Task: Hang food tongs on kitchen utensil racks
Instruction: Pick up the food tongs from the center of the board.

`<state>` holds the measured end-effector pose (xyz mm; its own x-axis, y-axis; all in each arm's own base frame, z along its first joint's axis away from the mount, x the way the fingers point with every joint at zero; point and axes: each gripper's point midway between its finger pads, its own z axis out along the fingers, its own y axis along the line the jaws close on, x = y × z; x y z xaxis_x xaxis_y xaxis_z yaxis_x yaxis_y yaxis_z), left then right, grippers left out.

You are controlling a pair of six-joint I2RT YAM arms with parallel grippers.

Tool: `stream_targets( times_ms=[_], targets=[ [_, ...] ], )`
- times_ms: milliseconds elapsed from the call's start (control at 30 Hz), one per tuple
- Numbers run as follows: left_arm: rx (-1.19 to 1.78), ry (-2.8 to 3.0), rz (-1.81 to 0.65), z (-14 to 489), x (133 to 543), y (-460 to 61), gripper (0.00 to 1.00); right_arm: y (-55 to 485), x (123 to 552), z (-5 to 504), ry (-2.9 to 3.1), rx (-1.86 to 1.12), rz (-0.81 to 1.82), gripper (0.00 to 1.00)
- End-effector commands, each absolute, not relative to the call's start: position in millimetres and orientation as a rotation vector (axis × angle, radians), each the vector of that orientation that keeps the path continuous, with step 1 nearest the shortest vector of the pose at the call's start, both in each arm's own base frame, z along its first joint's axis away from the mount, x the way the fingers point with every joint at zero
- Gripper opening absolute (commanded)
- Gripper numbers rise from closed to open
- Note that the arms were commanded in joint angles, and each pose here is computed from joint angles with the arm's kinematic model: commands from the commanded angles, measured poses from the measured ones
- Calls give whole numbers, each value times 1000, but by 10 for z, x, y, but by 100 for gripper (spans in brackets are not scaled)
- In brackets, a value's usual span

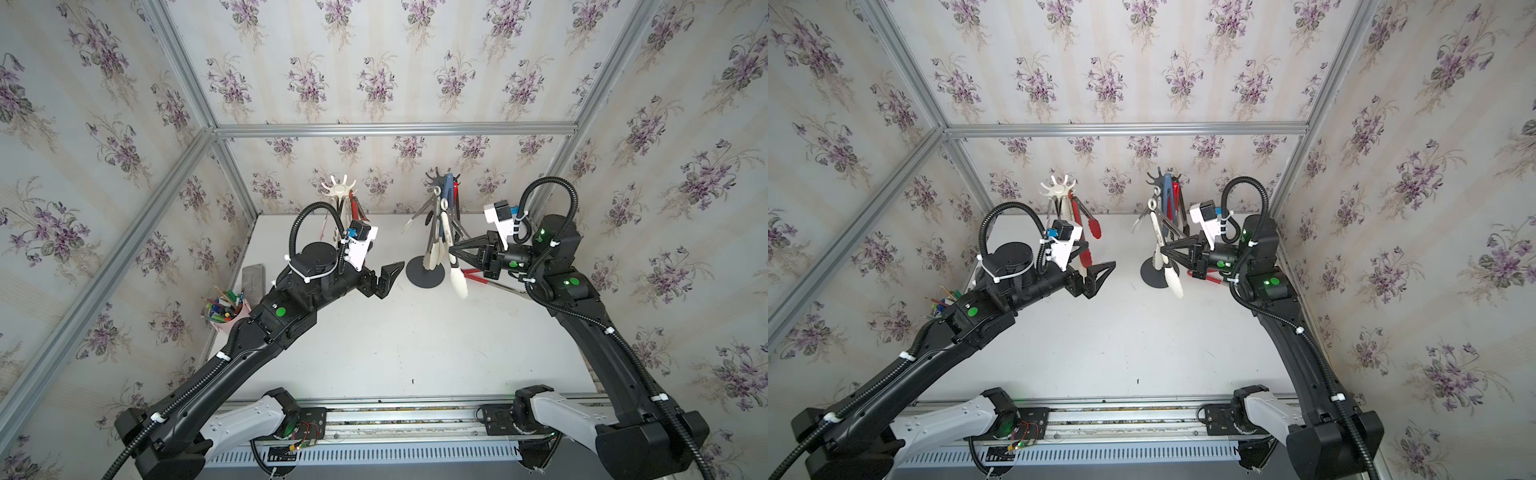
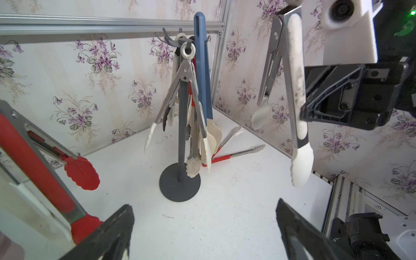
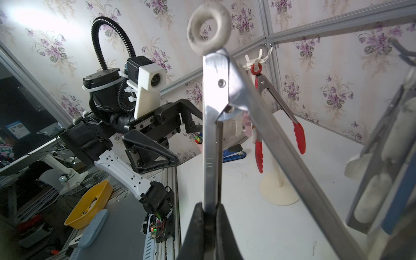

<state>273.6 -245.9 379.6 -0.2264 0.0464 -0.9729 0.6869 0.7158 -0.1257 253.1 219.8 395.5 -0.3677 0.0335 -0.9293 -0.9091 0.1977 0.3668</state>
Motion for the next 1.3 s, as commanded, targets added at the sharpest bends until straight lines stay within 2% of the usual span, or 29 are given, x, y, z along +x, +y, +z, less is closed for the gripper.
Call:
stream_targets(
  times_ms=[0,300,833,967,1267],
  targets=[
    [583,1614,-748,4041,2731,-2544,98,2343,2491,4087,1485,-919,1349,0],
    [615,1514,-899,4118,2730,-2645,83,2615,2508,4132,1420,-968,1440,0],
    [716,1328,-1158,4247,2988,-2932,82,2734,2401,4120,1392,-1015,1556,0],
    [762,1325,-1208,4243,3035,-3048,78,2747,2403,4089,1400,-1015,1565,0],
    [764,1319,-1198,4233,3055,-3054,76,2795,2413,4085,1391,-1018,1597,0]
  ],
)
